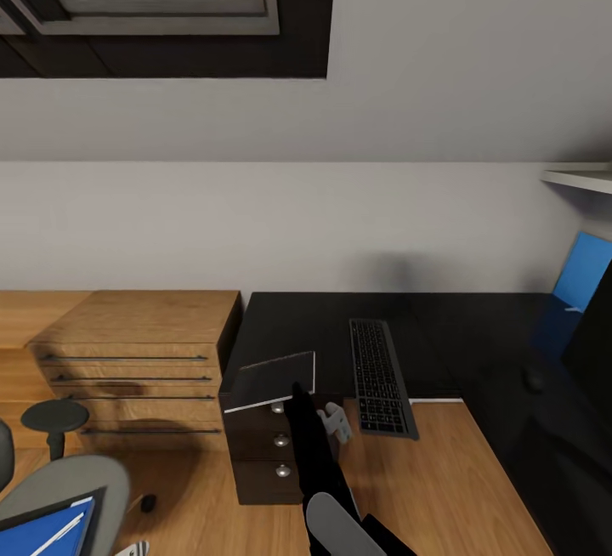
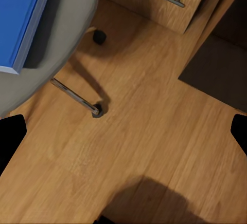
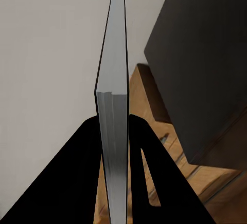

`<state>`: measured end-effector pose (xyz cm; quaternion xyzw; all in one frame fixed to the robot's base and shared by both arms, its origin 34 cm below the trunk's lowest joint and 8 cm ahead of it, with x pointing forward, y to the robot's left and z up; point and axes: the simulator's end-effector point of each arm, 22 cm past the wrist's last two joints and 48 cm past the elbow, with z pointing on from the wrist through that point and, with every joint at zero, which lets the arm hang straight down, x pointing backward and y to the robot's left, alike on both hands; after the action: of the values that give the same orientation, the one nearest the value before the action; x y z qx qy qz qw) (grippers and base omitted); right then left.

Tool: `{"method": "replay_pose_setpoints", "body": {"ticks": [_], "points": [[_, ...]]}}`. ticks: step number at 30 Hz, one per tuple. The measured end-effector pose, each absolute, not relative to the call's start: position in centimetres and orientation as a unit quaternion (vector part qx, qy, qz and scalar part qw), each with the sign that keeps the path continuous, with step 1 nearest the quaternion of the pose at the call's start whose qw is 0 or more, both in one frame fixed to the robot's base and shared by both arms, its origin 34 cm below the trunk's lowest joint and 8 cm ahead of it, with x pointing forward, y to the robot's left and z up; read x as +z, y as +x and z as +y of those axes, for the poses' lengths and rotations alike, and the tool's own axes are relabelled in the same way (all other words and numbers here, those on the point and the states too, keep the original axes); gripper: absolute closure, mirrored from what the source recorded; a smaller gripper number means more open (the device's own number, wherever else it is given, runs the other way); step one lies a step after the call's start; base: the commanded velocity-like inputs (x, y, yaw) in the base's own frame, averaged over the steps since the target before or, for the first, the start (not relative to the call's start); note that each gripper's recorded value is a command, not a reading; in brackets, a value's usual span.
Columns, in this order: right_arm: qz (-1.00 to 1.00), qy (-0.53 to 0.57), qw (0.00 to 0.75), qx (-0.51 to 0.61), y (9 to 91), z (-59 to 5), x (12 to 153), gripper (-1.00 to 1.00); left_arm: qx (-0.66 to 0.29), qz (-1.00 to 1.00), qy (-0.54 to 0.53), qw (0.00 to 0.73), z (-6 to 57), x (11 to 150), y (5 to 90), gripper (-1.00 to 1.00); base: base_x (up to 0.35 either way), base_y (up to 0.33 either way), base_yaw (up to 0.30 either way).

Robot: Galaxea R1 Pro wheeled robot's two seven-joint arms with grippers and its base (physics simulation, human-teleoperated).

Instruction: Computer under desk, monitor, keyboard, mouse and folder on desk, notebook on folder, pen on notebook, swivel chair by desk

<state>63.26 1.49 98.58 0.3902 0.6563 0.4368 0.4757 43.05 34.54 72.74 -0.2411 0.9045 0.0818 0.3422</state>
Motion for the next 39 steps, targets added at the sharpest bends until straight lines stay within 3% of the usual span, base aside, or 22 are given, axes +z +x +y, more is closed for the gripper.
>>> {"method": "replay_pose_setpoints", "body": {"ticks": [11,22,39], "points": [[0.657,0.39,0.476,0.435,63.3,1.3,98.4,1.0,0.082,0.905,-0.241,0.342,34.5,72.7,43.0,-1.0,0.19,0.003,0.0],[0.659,0.391,0.477,0.43,63.4,1.0,98.0,1.0,0.081,0.905,-0.242,0.341,34.5,72.7,43.0,-1.0,-0.109,0.188,0.0],[0.649,0.419,0.486,0.408,64.9,-1.4,97.2,1.0,0.071,0.905,-0.248,0.339,33.1,72.5,43.0,-1.0,-0.007,0.013,0.0]]}}
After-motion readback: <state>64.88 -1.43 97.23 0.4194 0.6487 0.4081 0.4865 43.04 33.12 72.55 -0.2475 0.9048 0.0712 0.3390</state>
